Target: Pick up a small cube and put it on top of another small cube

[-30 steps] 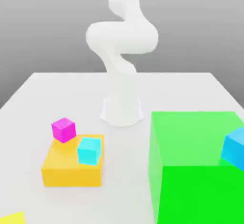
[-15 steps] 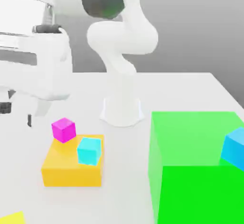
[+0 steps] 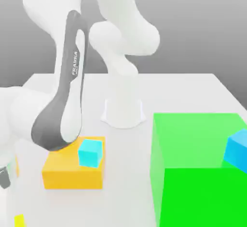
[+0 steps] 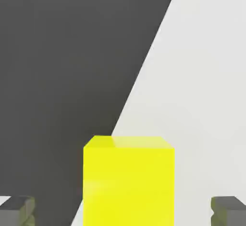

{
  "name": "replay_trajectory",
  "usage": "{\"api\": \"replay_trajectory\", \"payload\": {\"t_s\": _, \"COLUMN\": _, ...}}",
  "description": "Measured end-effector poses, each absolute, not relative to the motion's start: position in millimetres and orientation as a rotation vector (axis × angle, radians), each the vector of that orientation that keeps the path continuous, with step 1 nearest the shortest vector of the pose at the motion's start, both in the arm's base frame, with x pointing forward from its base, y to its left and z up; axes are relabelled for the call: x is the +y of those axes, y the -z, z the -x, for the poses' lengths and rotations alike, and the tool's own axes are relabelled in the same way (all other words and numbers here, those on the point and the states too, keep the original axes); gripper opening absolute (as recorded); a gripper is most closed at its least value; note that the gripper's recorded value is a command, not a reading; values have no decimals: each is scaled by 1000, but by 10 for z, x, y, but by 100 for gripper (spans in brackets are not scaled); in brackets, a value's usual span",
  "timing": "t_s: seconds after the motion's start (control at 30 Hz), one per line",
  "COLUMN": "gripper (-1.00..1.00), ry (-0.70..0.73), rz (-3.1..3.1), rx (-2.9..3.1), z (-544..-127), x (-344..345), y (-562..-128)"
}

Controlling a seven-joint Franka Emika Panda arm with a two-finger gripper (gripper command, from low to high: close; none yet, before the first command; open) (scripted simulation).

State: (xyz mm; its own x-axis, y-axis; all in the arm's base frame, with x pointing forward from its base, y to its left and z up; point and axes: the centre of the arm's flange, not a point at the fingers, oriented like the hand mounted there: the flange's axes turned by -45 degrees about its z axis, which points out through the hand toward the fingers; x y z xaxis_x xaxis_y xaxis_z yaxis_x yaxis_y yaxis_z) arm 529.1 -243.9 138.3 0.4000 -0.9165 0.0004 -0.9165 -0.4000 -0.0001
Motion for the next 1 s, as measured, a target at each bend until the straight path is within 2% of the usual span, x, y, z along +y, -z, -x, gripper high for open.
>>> {"api": "replay_trajectory", "payload": {"t_s": 0.23, "gripper": -100, "ry": -3, "rz": -2628, "rx": -1723, "z": -5290, "x": -2441, "y": -1371}}
{"api": "replay_trajectory", "payload": {"t_s": 0.4, "gripper": -100, "ry": -2, "rz": -2614, "rx": -1742, "z": -5216, "x": -2450, "y": -2002}}
{"api": "replay_trajectory", "payload": {"t_s": 0.7, "gripper": -100, "ry": -4, "rz": -2465, "rx": -1934, "z": -4401, "x": -2458, "y": -2744}}
{"api": "replay_trajectory", "payload": {"t_s": 1.0, "gripper": -100, "ry": -4, "rz": -2297, "rx": -2129, "z": -3479, "x": -2292, "y": -3163}}
